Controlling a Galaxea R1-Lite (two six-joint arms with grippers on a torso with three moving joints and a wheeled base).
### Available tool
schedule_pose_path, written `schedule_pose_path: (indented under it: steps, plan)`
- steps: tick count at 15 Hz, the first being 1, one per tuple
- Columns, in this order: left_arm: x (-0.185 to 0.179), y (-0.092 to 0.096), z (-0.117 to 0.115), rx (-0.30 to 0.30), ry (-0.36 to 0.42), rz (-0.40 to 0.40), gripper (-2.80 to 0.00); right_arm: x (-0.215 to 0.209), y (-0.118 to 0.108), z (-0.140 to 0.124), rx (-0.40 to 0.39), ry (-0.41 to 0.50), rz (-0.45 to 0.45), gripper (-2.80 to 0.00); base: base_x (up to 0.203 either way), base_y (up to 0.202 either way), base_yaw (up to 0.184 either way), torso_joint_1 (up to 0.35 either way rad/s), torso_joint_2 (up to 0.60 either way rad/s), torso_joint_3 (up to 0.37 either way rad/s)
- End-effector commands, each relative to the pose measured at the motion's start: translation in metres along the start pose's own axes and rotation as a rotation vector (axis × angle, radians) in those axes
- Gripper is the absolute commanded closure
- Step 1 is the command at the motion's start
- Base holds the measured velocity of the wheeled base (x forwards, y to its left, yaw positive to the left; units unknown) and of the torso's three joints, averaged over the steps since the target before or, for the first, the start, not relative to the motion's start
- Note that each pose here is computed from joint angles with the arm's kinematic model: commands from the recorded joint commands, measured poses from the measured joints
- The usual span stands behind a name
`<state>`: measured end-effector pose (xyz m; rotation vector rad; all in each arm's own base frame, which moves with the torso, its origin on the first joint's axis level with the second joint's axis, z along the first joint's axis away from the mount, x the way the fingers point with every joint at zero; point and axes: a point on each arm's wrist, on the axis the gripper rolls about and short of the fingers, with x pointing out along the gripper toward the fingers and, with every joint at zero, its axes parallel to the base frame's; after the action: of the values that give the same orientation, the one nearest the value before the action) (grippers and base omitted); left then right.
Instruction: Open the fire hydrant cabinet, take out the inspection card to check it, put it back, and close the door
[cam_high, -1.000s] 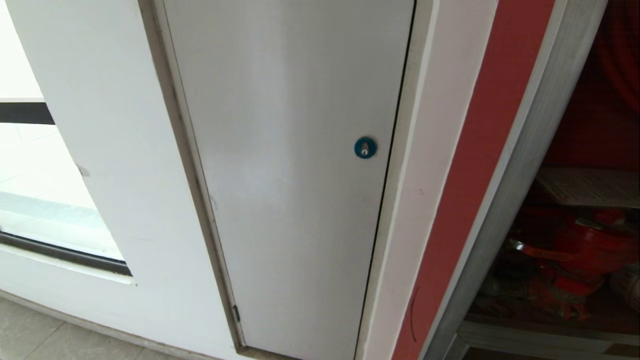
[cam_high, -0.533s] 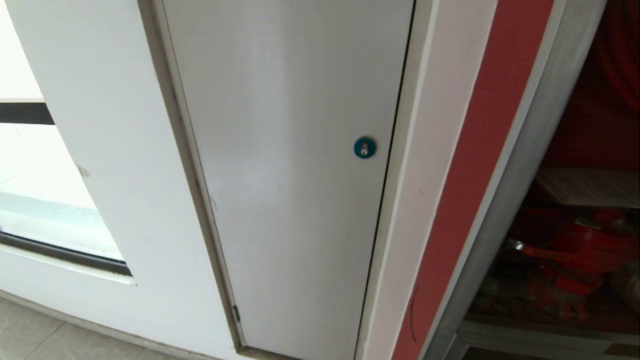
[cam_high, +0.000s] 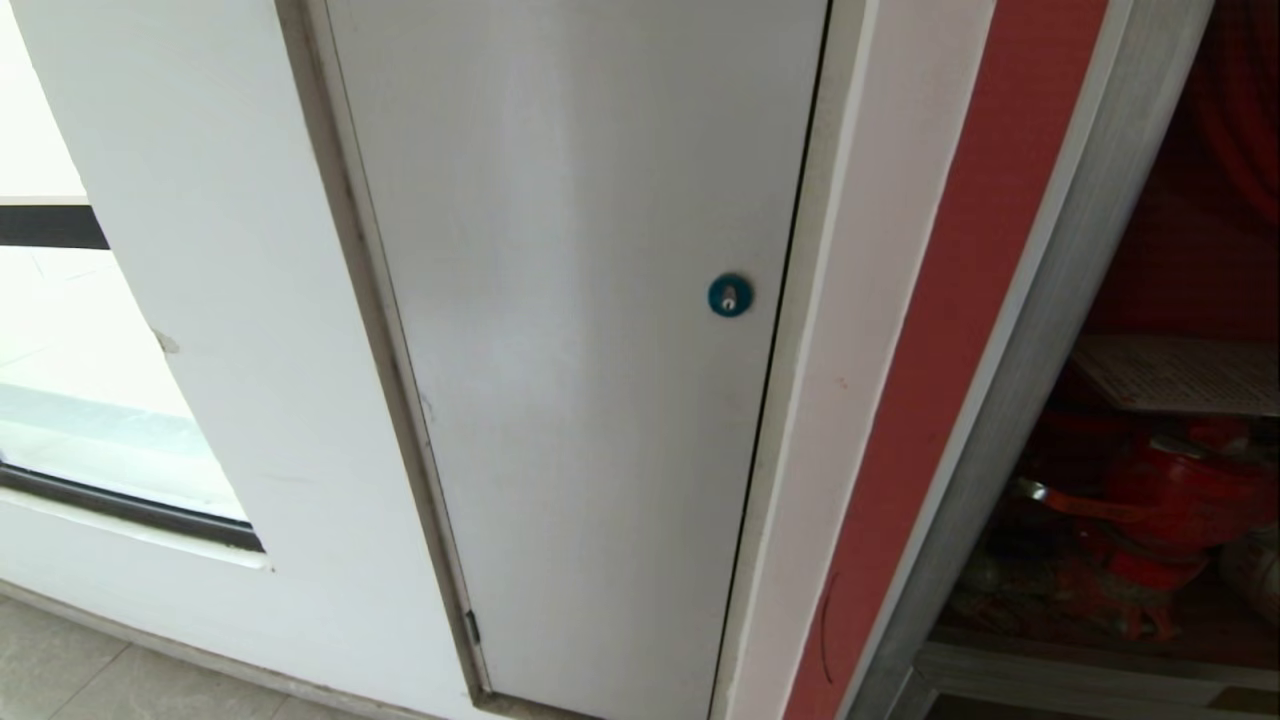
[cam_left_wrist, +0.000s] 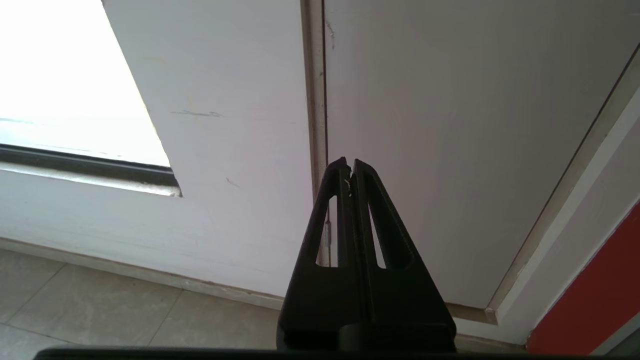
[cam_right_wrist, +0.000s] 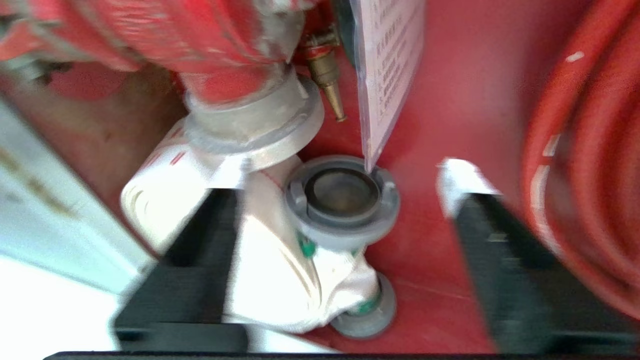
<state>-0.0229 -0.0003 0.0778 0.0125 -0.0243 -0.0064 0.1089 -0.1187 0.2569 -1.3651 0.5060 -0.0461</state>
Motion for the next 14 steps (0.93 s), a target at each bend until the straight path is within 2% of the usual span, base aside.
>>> schedule_pose_path:
  steps: [1,3,7,14]
  plan:
    - [0.001,0.0,-0.002,0.0,0.009,0.0,0.0,-0.034,0.0,0.016,-0.073,0.028,-0.051,0.0,0.0,0.0,0.0,0.0,0.0,0.0]
    - [0.001,0.0,-0.002,0.0,0.009,0.0,0.0,-0.055,0.002,0.024,-0.126,0.068,-0.081,0.0,0.0,0.0,0.0,0.0,0.0,0.0]
    - [0.001,0.0,-0.002,-0.001,0.007,0.0,0.0,-0.073,0.001,0.035,-0.166,0.094,-0.123,0.0,0.0,0.0,0.0,0.0,0.0,0.0]
    - [0.001,0.0,-0.002,0.0,0.007,0.0,0.0,-0.083,-0.002,0.043,-0.2,0.045,-0.165,0.0,0.0,0.0,0.0,0.0,0.0,0.0]
